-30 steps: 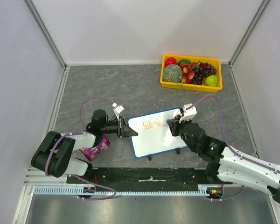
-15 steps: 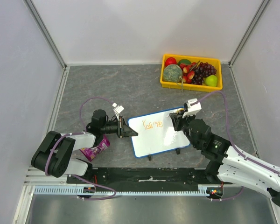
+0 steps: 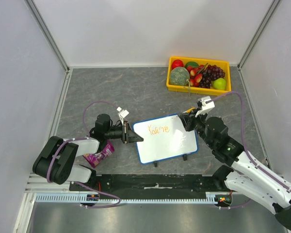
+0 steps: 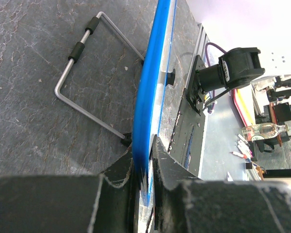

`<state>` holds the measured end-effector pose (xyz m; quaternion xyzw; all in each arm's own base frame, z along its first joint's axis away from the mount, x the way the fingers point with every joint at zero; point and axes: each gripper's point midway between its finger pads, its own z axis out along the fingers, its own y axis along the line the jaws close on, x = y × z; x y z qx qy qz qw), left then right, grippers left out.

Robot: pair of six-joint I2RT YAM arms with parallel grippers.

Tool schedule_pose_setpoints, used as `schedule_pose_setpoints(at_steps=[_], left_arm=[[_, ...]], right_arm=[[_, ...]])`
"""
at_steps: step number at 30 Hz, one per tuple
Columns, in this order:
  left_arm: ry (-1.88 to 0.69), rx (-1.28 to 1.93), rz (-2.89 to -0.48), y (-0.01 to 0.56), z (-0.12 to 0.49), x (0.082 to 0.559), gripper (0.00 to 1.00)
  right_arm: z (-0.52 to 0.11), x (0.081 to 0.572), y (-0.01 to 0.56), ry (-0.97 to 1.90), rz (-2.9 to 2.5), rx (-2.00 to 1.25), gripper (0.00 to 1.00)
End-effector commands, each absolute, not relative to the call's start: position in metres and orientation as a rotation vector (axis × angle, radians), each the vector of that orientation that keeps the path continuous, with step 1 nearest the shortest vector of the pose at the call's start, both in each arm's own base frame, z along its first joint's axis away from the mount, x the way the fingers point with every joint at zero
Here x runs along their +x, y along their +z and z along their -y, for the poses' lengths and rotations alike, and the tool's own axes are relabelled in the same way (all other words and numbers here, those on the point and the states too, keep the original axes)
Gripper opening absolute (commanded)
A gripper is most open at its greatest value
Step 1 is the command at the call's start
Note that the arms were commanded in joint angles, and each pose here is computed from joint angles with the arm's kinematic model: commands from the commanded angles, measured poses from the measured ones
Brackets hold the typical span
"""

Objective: Write a sentence on the whiteboard

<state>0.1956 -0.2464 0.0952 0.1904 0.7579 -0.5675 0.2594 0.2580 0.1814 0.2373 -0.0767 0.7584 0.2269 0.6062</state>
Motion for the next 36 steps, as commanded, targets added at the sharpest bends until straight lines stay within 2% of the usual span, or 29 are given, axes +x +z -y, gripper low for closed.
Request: schedule_pose_setpoints(at_steps=[1,36], left_arm=[[-1.447,0.540,-2.084,0.077,0.243,0.201,0.02],[-1.448,0.543,-2.079,0.077,0.243,0.201,0.02]], right_arm=[[-0.193,0.250,0.244,0.638,-1.699,-0.190,0.00],[-0.172,0.262,0.204,0.518,-1.743,-0.075,0.00]])
